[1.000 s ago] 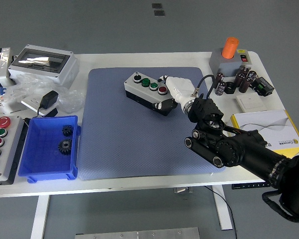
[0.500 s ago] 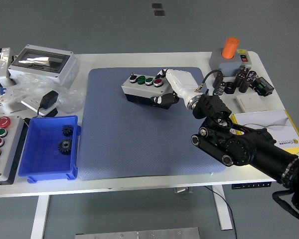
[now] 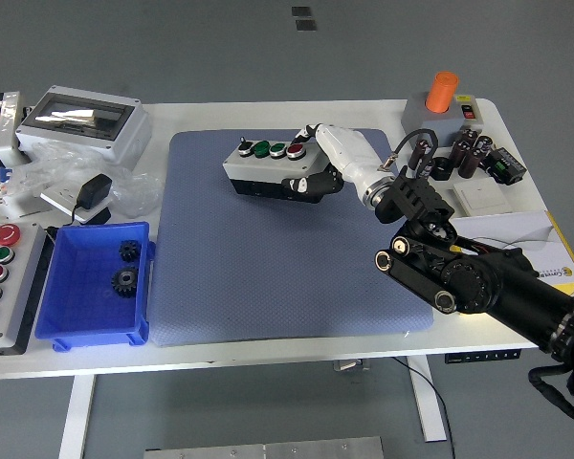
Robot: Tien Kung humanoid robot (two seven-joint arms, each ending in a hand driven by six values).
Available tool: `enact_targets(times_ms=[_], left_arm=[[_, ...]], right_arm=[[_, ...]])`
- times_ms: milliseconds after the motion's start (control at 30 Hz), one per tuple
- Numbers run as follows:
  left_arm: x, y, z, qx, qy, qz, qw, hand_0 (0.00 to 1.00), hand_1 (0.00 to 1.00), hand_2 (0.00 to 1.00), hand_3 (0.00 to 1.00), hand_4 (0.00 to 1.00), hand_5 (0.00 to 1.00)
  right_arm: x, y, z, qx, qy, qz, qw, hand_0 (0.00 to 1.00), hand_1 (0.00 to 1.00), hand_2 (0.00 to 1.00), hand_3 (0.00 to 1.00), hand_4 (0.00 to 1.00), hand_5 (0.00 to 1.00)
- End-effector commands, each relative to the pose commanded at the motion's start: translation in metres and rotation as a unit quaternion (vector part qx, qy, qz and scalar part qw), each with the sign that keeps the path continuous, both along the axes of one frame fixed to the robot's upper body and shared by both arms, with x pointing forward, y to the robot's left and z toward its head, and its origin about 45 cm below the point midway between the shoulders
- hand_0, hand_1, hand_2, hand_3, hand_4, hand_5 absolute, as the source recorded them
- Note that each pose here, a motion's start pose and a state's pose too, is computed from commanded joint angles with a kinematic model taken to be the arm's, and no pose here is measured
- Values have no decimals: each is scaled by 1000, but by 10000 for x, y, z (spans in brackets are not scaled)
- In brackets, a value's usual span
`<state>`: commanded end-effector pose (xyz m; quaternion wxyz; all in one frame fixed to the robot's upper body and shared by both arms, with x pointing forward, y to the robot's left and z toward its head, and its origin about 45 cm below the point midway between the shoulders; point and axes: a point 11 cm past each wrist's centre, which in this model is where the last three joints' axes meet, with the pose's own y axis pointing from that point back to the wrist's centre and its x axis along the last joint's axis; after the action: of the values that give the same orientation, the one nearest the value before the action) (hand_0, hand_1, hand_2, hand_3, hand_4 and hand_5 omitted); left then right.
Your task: Pick up the button,place it on the desk,press the button,press the button
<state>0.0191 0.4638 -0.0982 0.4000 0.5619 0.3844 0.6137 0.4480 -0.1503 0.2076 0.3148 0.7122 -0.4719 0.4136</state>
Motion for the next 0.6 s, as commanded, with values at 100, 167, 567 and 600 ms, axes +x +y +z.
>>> enact_targets(times_ms=[100, 167, 567, 600], left_arm=[[3, -3, -1, 0, -1, 0, 1000, 730, 732, 628, 695, 631, 175], [2, -7, -3, 0, -1, 1, 1000, 730, 732, 628, 695, 631, 175], [-17, -37, -17, -3, 0, 3, 1000, 730, 732, 632, 697, 631, 173], [-16, -40, -18, -3, 0, 3, 1000, 731, 732, 632, 697, 631, 174]], right_arm=[[-10, -6, 26, 19, 2, 8, 1000, 216, 409, 373, 429, 408, 2], [-31, -11, 33, 28, 5, 14, 999, 216, 409, 373, 429, 408, 2], [-379, -72, 12, 88, 9, 89, 992, 208, 399, 353, 423, 393, 2], [-428, -65, -7, 96, 7, 95, 991, 216, 400, 354, 427, 398, 2]])
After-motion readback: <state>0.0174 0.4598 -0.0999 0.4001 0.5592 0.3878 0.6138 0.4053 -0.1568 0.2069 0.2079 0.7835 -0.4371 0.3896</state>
